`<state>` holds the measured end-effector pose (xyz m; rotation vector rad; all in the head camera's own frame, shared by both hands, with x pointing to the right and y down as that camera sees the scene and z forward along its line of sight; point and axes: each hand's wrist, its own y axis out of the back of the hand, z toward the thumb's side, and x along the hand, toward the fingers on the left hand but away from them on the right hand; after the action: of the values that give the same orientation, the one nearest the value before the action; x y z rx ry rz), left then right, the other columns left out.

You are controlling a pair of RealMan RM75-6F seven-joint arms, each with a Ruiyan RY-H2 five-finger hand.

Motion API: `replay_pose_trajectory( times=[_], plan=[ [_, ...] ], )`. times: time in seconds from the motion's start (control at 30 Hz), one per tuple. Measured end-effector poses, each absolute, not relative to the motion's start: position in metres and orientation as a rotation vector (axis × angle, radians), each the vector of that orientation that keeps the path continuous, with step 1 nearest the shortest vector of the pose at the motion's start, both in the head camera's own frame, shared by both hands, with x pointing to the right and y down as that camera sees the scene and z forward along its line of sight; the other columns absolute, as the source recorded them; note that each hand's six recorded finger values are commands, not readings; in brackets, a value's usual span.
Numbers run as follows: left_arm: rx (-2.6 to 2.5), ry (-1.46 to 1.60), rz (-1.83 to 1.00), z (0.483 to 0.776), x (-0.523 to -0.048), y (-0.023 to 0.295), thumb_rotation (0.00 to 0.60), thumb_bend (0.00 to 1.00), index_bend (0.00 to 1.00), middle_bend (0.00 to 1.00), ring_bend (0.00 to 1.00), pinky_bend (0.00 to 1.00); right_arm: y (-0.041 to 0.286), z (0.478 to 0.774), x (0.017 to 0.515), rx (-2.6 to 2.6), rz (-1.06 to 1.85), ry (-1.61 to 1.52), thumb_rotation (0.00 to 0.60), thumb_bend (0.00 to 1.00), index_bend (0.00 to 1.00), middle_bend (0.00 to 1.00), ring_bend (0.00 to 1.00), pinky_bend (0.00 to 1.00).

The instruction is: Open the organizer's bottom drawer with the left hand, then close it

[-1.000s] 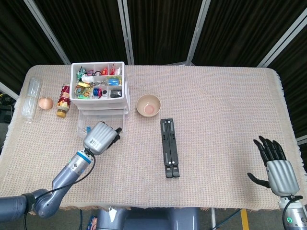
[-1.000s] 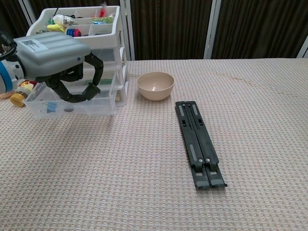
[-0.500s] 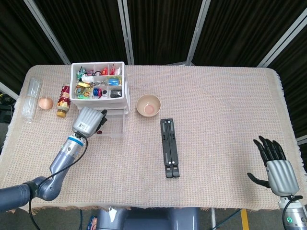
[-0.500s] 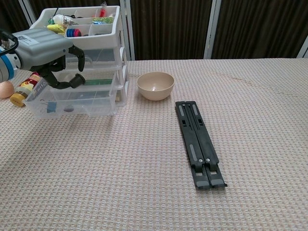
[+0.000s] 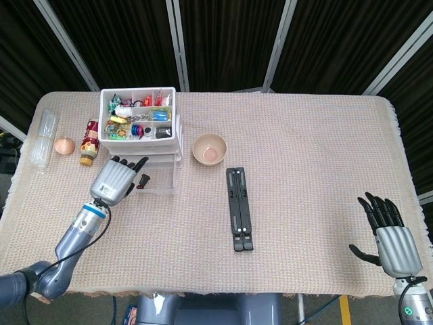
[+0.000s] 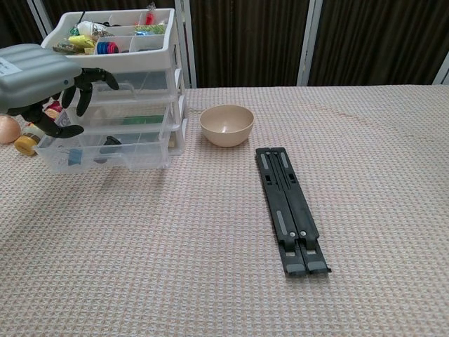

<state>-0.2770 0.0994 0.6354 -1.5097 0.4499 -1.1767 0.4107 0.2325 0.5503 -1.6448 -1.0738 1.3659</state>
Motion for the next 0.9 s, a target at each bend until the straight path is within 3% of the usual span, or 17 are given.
replay_pose_trajectory(
  times=[0.13,0.27,0.57,0.9],
  plan=[
    [-1.463,0.348,-1.079,0.628,-0.28,0.12,0.6,0.6,0.2,0.17,0.14,0.2,0.232,0.55,0.41,-1.641,1.365,-1.072,0.6,0.06,0.07,0.0,0.0,0.0],
    [-1.405,0.195,-0.957,0.623,-0.286,0.148,0.6,0.66,0.22,0.08,0.02,0.12,0.232,0.55,0.41,-1.639,1.364,-1.073,0.6,0.06,0.07,0.0,0.0,0.0],
    [-1.306,-0.212,-0.795,0.63,-0.314,0.204,0.6,0.66,0.23,0.02,0.0,0.08,0.232,0.55,0.41,-1.638,1.365,-1.075,0.6,0.06,0.07,0.0,0.0,0.0],
    [-1.247,-0.425,-0.8,0.655,-0.33,0.207,0.6,0.67,0.23,0.02,0.0,0.08,0.232,0.55,0.411,-1.641,1.367,-1.079,0.6,0.06,0.07,0.0,0.0,0.0]
  ],
)
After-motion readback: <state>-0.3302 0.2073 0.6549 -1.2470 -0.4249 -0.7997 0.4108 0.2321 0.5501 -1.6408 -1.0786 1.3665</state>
